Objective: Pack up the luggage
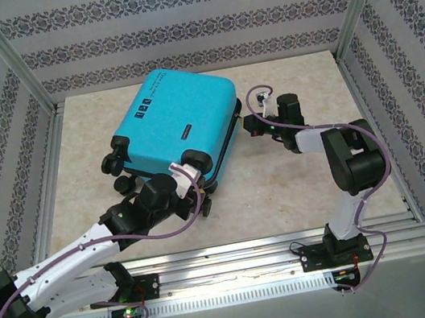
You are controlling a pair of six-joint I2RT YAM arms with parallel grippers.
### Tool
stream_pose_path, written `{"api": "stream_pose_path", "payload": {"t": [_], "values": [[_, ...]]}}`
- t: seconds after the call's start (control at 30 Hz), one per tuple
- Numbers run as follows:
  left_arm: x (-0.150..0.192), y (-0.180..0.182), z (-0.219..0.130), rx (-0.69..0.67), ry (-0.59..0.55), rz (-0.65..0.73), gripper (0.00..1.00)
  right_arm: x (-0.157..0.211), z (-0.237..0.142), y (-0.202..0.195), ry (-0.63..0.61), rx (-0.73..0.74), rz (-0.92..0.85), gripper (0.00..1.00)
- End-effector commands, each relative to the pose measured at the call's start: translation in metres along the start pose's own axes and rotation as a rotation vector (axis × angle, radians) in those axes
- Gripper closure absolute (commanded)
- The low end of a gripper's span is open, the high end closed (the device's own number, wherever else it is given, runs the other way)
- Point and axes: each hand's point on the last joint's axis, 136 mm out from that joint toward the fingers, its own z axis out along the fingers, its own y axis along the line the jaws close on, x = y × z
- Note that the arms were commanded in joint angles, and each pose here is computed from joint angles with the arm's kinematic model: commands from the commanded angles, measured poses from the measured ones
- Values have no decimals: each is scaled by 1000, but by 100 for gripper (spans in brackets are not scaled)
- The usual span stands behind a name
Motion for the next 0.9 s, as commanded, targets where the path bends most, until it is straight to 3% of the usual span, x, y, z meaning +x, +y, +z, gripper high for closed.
{"api": "stream_pose_path", "payload": {"t": [0.0,0.2,0.4,0.7,0.87], "values": [[-67,-46,-43,226,-266,119,79,-37,-10,-10,-146,6,-26,100],[-62,-28,-45,134,-325,139,79,-5,-9,23,-99,-76,-86,100],[-55,-12,-52,90,-377,131,81,7,-13,28,-98,-28,-88,100],[-48,-16,-52,150,-352,150,92,-27,-27,-33,-175,274,27,100],[-46,-16,-56,156,-337,150,93,-52,-31,-53,-213,288,61,100]]}}
